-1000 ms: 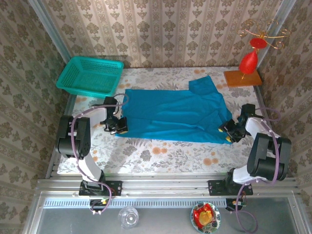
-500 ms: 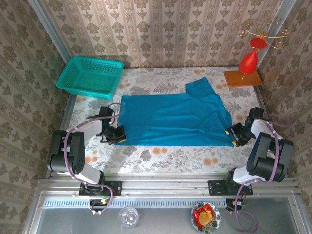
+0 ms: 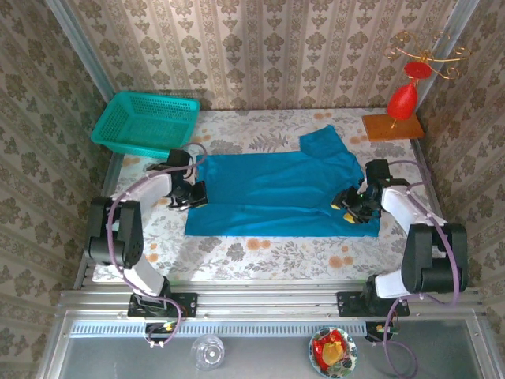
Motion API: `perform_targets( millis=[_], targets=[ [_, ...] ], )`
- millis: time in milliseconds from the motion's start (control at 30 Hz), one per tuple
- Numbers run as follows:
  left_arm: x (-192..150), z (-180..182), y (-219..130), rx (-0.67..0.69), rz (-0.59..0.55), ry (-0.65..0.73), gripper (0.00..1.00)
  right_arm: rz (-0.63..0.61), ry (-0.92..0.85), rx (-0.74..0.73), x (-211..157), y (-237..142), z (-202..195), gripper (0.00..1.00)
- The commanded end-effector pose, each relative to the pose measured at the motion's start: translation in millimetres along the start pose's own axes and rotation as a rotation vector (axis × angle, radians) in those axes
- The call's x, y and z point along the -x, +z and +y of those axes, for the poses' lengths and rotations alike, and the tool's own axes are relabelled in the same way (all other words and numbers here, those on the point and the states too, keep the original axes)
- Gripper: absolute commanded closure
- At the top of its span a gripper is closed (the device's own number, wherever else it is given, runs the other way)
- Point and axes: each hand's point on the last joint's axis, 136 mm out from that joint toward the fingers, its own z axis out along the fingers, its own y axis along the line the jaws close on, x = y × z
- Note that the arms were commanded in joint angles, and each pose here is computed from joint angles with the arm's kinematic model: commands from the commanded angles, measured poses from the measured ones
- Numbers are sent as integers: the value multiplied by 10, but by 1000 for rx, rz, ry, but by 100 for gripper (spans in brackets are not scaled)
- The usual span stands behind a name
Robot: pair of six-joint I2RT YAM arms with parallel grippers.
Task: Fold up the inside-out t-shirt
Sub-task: Move the T-shirt to the center of the table, then smooth out the T-shirt at the center of the table.
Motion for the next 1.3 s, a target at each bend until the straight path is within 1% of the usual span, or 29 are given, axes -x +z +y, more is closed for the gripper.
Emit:
perform_targets(
  millis=[0,67,233,300,500,733,867,967,1033,1100,1133,1167,1267],
  targets=[
    [-41,282,131,124,50,21,97,34,14,11,-18,116,43,46],
    [-50,301,169,123,56,24,97,50,12,13,-36,177,57,46],
    [-52,285,138,113,47,25,96,71,22,6,-35,283,62,45],
    [-50,264,119,103,42,28,96,58,20,36,30,332,129,45],
    [-50,229,75,87,30,23,96,88,33,120,61,468,352,45],
    [-85,216,53,78,31,20,96,73,13,161,132,448,601,49],
    [-87,222,25,83,27,23,96,54,8,142,184,416,622,52],
    [-91,225,22,84,29,21,96,47,10,135,235,452,625,59],
    [-95,223,19,84,29,23,96,51,13,138,278,491,654,68],
    [-94,223,12,84,29,24,96,56,12,151,330,519,719,83],
    [-99,232,7,87,29,23,96,54,9,154,362,521,754,89],
    [-101,237,1,89,27,23,96,50,3,150,398,528,789,93],
    [-112,272,-7,96,22,16,96,47,-19,144,492,537,907,100]
  ],
)
